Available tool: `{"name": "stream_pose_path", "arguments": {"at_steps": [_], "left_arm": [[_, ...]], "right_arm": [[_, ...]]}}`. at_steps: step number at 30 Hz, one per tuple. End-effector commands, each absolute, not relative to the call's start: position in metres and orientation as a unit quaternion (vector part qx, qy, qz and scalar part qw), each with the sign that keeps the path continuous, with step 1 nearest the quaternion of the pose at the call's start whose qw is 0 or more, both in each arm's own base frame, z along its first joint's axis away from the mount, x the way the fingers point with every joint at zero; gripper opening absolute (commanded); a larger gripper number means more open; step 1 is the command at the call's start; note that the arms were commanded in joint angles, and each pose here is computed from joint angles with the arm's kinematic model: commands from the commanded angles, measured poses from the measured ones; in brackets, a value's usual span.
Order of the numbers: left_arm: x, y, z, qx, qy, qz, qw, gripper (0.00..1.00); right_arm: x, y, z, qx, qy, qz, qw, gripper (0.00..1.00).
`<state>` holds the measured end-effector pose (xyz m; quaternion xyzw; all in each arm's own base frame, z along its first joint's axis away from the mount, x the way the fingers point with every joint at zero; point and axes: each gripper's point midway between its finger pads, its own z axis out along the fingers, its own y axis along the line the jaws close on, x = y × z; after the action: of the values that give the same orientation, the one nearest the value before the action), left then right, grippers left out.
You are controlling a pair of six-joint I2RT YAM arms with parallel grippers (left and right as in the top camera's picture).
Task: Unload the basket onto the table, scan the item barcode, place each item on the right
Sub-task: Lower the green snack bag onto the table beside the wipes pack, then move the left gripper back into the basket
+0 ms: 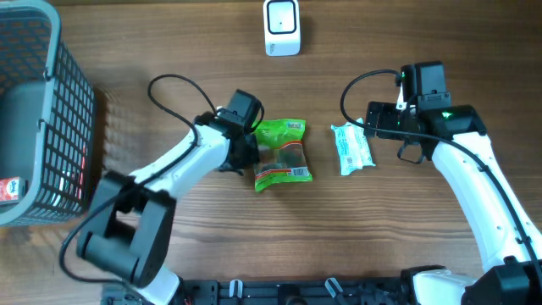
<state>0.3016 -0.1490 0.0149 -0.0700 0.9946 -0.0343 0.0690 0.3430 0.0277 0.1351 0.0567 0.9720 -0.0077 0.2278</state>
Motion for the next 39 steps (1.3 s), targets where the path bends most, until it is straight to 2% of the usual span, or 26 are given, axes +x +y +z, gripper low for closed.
{"name": "stream_pose_path", "arguments": {"at_steps": [1,6,11,16,20,22,25,28,31,35,39], "left_arm": [[0.295,-0.166,-0.005,-0.058,0.995,-0.065,0.043,0.09],[0.288,-0.222,0.004,-0.014,0.986,-0.165,0.034,0.09],[0.291,-0.253,0.01,-0.001,0.98,-0.189,0.066,0.1],[0.305,-0.24,0.015,-0.015,0.982,-0.163,0.094,0.09],[0.336,-0.219,0.078,-0.003,0.98,-0.139,0.14,0.17],[0.359,-0.195,0.122,-0.009,0.978,-0.105,0.178,0.29],[0.4,-0.124,0.215,-0.069,0.962,-0.038,0.26,0.66],[0.422,-0.054,0.289,-0.159,0.932,-0.026,0.325,0.7],[0.421,0.025,0.334,-0.277,0.889,-0.02,0.365,0.71],[0.396,0.134,0.338,-0.419,0.832,0.0,0.364,0.78],[0.339,0.224,0.327,-0.6,0.728,0.015,0.332,0.8]], "right_arm": [[0.346,0.03,0.142,0.063,0.969,-0.001,0.238,1.0],[0.346,0.03,0.142,0.063,0.969,-0.001,0.238,1.0],[0.346,0.03,0.142,0.063,0.969,-0.001,0.238,1.0],[0.346,0.03,0.142,0.063,0.969,-0.001,0.238,1.0],[0.346,0.03,0.142,0.063,0.969,-0.001,0.238,1.0],[0.346,0.03,0.142,0.063,0.969,-0.001,0.238,1.0],[0.346,0.03,0.142,0.063,0.969,-0.001,0.238,1.0],[0.346,0.03,0.142,0.063,0.969,-0.001,0.238,1.0],[0.346,0.03,0.142,0.063,0.969,-0.001,0.238,1.0],[0.346,0.03,0.142,0.063,0.969,-0.001,0.238,1.0],[0.346,0.03,0.142,0.063,0.969,-0.001,0.238,1.0]]}}
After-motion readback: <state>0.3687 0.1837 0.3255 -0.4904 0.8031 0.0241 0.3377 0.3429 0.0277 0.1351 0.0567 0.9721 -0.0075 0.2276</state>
